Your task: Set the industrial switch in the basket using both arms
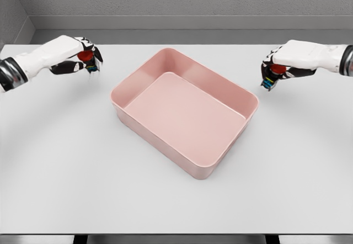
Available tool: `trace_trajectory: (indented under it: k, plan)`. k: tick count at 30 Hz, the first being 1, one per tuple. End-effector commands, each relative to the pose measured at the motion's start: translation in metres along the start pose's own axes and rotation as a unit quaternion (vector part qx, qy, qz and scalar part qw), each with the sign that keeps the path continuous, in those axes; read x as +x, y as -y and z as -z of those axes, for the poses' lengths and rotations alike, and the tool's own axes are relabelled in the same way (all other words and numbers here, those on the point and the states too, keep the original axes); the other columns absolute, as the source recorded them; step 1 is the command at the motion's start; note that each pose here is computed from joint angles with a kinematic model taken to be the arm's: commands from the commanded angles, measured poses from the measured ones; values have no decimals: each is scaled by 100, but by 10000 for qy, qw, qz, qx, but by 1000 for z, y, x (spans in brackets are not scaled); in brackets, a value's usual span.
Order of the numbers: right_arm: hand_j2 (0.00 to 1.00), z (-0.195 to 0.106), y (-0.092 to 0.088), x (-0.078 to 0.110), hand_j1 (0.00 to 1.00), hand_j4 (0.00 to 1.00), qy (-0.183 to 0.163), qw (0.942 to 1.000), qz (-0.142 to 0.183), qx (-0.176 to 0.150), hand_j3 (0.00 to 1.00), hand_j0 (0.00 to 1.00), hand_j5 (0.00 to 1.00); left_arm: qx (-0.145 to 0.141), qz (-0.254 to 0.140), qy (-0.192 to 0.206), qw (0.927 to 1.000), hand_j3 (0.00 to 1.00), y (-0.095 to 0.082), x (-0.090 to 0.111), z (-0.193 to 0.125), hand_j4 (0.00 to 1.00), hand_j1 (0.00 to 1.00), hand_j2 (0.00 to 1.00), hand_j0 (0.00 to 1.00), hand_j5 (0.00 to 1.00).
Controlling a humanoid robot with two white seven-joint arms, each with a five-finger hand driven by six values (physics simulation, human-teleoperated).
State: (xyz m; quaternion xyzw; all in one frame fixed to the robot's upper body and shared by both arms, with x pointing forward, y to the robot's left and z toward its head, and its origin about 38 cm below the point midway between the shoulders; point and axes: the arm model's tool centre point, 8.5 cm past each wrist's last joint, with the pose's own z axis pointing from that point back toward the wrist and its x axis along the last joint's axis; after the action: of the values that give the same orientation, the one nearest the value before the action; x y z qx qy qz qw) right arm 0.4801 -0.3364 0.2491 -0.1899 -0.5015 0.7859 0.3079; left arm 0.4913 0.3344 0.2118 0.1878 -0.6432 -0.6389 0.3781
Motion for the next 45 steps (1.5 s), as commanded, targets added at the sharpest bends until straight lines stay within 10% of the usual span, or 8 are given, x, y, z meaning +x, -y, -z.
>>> trace_trajectory:
  k: [1,13,38,40,42,45]
  plan:
    - [46,-9,5,2,46,46,3,10000,-70,-28,46,46,46,43,9,48,10000,50,-4,3,0,50,50,50,50,50]
    - [46,-17,27,35,46,46,403,9975,-583,-5,46,46,46,329,217,557,9977,50,-33,34,14,50,50,50,50,50]
    - [46,2,59,82,46,46,1053,9883,-1054,-328,46,46,46,413,610,2257,9714,51,-29,153,36,51,51,51,51,51]
    - [46,7,60,86,46,46,1116,9875,-1055,-351,46,46,46,421,624,2328,9696,62,-29,158,38,62,62,62,62,62]
    - [46,11,61,89,46,46,1171,9868,-1054,-378,46,46,46,507,674,2472,9653,100,-35,168,39,100,100,100,100,100]
    - [46,14,61,91,46,46,1215,9862,-1051,-392,46,46,46,578,695,2537,9631,100,-39,173,38,100,100,100,100,100]
